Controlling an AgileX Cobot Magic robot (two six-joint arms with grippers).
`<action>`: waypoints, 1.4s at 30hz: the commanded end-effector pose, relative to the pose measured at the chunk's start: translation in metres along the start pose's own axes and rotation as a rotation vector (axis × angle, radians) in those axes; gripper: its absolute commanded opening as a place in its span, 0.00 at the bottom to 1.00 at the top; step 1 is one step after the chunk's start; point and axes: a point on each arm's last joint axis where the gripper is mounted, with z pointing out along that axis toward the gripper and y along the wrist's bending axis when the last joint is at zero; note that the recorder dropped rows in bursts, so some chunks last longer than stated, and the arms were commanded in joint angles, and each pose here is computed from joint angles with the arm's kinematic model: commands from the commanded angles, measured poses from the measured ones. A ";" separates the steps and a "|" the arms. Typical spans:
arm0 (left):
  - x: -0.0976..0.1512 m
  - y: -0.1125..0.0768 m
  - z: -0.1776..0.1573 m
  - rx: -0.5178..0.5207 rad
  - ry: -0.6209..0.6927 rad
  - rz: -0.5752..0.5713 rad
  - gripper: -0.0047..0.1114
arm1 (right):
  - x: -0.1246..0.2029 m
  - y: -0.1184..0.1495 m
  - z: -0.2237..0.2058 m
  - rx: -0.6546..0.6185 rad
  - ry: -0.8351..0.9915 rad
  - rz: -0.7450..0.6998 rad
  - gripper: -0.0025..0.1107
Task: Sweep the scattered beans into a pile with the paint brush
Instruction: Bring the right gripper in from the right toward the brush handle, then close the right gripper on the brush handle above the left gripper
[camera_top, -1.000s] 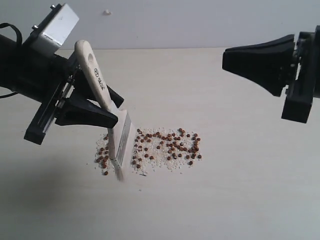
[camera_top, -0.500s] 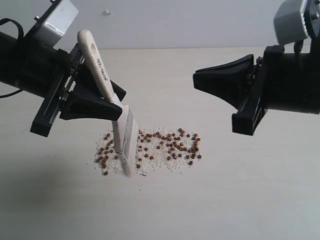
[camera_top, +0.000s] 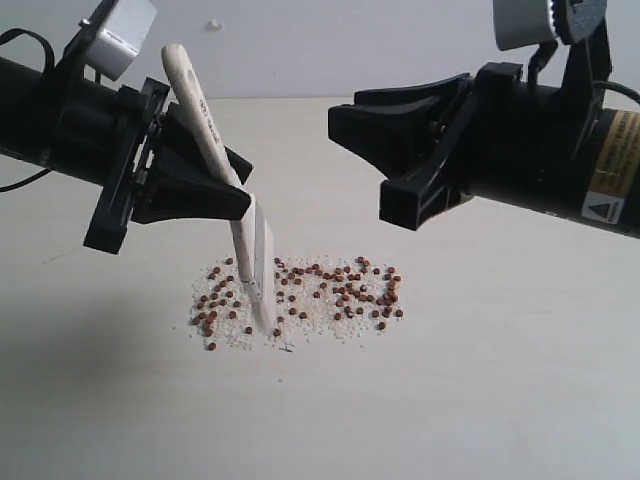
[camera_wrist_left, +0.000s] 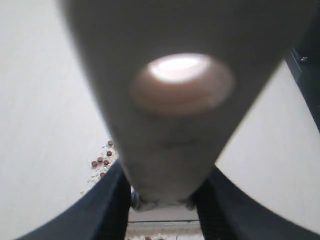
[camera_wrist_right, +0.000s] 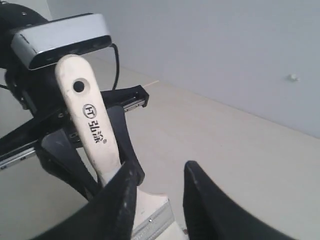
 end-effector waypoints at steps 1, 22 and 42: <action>-0.003 0.002 0.000 -0.025 -0.034 -0.039 0.04 | 0.003 -0.001 0.008 0.118 0.001 0.070 0.29; -0.004 0.008 -0.001 -0.092 -0.047 -0.132 0.04 | -0.023 0.031 0.056 0.053 0.052 0.052 0.38; -0.004 0.011 -0.001 -0.122 -0.057 -0.166 0.04 | -0.015 0.034 0.029 0.245 -0.004 0.128 0.25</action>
